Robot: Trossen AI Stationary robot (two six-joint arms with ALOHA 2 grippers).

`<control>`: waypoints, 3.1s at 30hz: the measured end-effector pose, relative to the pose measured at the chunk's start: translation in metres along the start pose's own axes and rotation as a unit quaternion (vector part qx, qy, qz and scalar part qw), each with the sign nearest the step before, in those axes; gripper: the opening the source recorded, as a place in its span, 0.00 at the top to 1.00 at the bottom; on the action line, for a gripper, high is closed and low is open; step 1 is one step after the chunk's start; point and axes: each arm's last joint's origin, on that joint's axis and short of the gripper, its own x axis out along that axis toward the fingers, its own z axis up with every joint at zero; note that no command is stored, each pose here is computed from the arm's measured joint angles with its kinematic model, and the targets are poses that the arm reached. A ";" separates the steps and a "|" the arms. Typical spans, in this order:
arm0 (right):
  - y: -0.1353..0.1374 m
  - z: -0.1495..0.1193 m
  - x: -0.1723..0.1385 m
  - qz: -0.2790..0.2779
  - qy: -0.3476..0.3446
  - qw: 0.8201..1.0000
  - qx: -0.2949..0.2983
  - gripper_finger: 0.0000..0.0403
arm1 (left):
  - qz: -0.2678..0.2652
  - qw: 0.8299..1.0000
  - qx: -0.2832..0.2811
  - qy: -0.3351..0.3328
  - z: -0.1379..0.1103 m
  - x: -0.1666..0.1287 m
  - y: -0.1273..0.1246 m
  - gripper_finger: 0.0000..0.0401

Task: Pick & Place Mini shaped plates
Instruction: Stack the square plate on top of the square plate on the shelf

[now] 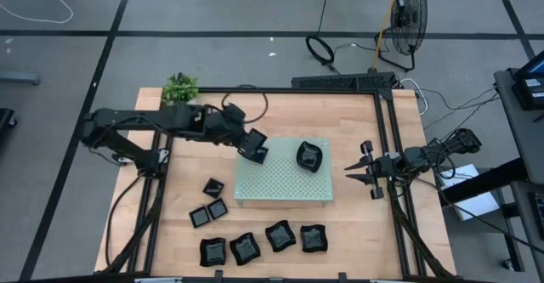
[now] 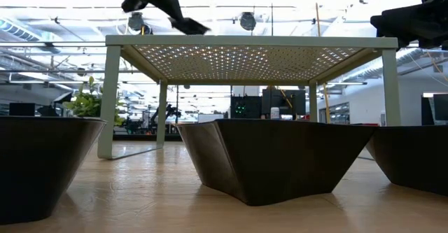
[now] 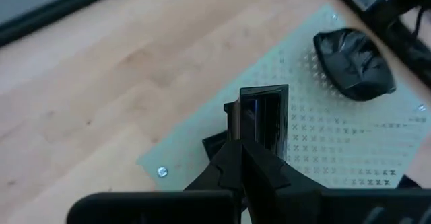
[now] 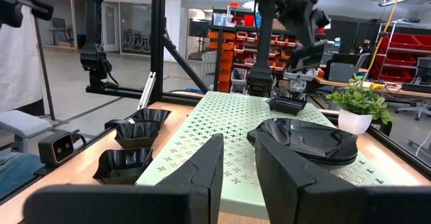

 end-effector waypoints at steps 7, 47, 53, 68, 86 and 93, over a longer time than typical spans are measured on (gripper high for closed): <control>0.000 0.000 0.000 0.000 0.000 1.000 0.000 0.81 | 0.026 0.999 -0.014 0.028 -0.010 0.029 -0.013 0.99; 0.000 0.000 0.000 0.000 0.000 1.000 0.000 0.81 | -0.046 0.983 -0.165 -0.070 -0.051 -0.048 0.127 1.00; 0.000 0.000 0.000 0.000 0.000 1.000 0.000 0.81 | -0.208 0.963 -0.156 -0.074 -0.059 -0.005 0.112 1.00; 0.000 0.000 0.000 0.000 0.000 1.000 0.000 0.81 | -0.252 0.953 -0.169 0.020 -0.067 0.034 0.079 1.00; 0.000 0.000 0.000 0.000 0.000 1.000 0.000 0.81 | -0.231 0.955 -0.187 0.004 -0.059 0.051 0.081 1.00; 0.000 0.000 0.000 0.000 0.000 1.000 0.000 0.81 | -0.219 0.958 -0.184 0.022 -0.062 0.064 0.080 1.00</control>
